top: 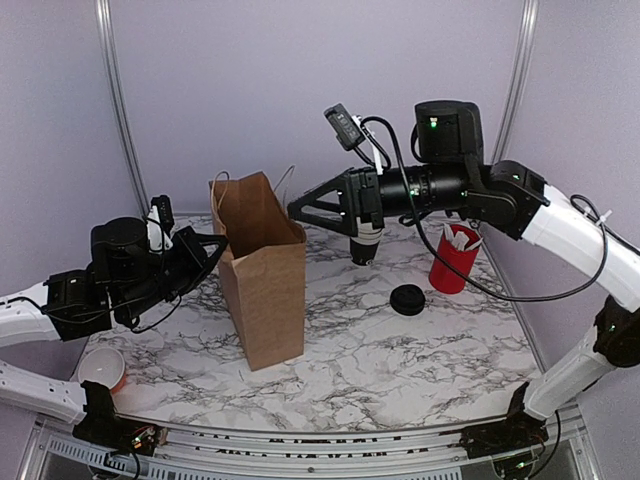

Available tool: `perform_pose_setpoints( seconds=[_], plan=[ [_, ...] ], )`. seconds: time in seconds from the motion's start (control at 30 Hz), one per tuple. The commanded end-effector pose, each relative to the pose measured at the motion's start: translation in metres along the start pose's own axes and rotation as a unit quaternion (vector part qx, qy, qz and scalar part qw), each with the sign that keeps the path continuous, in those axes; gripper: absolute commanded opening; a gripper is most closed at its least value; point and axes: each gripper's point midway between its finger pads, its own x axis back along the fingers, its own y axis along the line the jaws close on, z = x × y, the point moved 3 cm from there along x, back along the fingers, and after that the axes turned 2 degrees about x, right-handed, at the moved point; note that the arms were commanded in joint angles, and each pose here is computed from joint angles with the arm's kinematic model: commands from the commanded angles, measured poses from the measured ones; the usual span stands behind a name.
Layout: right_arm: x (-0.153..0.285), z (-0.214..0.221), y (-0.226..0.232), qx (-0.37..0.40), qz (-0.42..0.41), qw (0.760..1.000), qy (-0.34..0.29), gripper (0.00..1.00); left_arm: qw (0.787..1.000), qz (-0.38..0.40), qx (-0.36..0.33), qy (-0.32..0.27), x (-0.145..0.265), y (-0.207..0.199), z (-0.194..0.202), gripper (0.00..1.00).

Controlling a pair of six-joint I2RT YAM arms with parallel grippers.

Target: Pack the takeout coffee

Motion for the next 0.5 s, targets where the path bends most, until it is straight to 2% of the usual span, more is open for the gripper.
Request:
perform_pose_setpoints(
  seconds=[0.0, 0.13, 0.23, 0.47],
  plan=[
    [0.04, -0.002, -0.007, 0.013, 0.056, 0.998, -0.036, 1.0, 1.0, 0.005, 0.004, -0.005, 0.005, -0.006, -0.009, 0.0],
    [0.075, 0.014, -0.039, -0.017, 0.15, 0.987, -0.048, 1.0, 1.0, 0.008, 0.001, -0.003, 0.006, -0.01, -0.011, 0.0],
    [0.11, 0.033, -0.083, -0.067, 0.238, 0.968, -0.052, 1.0, 1.0, 0.008, -0.004, 0.001, 0.006, -0.013, -0.012, 0.0],
    [0.184, 0.074, -0.16, -0.155, 0.412, 0.895, -0.068, 1.0, 1.0, 0.007, -0.014, 0.004, 0.008, -0.019, -0.016, 0.02]
  ],
)
